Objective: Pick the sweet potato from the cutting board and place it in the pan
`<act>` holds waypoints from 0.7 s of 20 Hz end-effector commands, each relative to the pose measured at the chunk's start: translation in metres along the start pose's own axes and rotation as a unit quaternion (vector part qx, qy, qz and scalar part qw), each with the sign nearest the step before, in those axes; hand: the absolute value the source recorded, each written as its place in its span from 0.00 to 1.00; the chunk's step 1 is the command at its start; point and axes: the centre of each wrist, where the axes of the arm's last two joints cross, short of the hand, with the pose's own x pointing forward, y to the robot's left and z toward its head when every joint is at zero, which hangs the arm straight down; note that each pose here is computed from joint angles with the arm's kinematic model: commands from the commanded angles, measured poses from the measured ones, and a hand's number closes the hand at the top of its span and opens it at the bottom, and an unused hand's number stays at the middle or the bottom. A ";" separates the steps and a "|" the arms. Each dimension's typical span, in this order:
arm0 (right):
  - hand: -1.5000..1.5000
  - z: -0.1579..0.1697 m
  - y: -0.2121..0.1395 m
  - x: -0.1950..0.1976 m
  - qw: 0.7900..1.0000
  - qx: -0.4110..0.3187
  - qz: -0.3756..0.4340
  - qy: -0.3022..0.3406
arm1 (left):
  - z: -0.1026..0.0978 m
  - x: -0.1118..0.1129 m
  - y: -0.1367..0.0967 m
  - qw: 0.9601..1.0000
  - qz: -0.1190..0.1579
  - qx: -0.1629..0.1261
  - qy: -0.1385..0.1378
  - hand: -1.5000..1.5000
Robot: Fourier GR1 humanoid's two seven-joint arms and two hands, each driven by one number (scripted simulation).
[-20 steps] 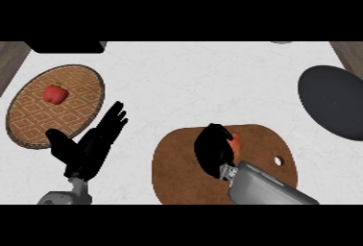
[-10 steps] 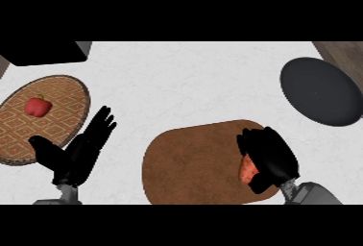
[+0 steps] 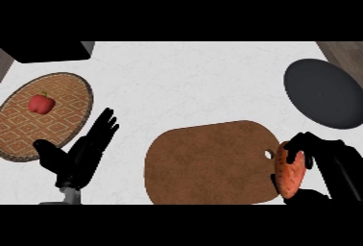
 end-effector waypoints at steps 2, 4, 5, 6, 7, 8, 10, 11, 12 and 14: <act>1.00 0.022 -0.028 -0.030 0.991 -0.059 -0.121 0.029 | -0.002 0.002 -0.021 1.000 0.001 -0.020 0.006 0.50; 1.00 0.041 -0.033 -0.054 0.988 -0.059 -0.131 0.051 | 0.000 0.002 -0.005 1.000 -0.009 -0.022 0.004 0.50; 1.00 0.020 -0.050 -0.054 0.983 -0.065 -0.163 0.052 | -0.001 0.004 0.001 0.999 -0.003 -0.032 0.005 0.50; 1.00 0.026 -0.041 -0.079 0.980 -0.069 -0.176 0.058 | -0.006 0.010 -0.031 1.000 -0.005 -0.029 -0.007 0.50; 1.00 0.032 -0.035 -0.090 0.981 -0.074 -0.168 0.062 | -0.018 -0.007 -0.018 0.999 -0.005 -0.032 0.011 0.50; 1.00 0.007 -0.029 -0.093 0.979 -0.075 -0.177 0.067 | 0.000 0.018 -0.023 0.999 -0.013 -0.035 -0.008 0.50; 1.00 0.008 -0.044 -0.122 0.984 -0.087 -0.137 0.068 | -0.024 0.004 -0.014 0.999 0.001 -0.032 -0.003 0.50; 1.00 -0.011 -0.048 -0.120 0.986 -0.095 -0.115 0.071 | -0.009 0.006 -0.014 0.999 -0.015 -0.035 0.004 0.50; 1.00 -0.002 -0.053 -0.147 0.988 -0.092 -0.098 0.071 | -0.017 0.019 -0.026 0.999 -0.007 -0.040 0.001 0.50; 1.00 -0.011 -0.022 -0.154 0.990 -0.093 -0.080 0.072 | -0.025 0.018 -0.027 0.999 -0.007 -0.036 -0.008 0.50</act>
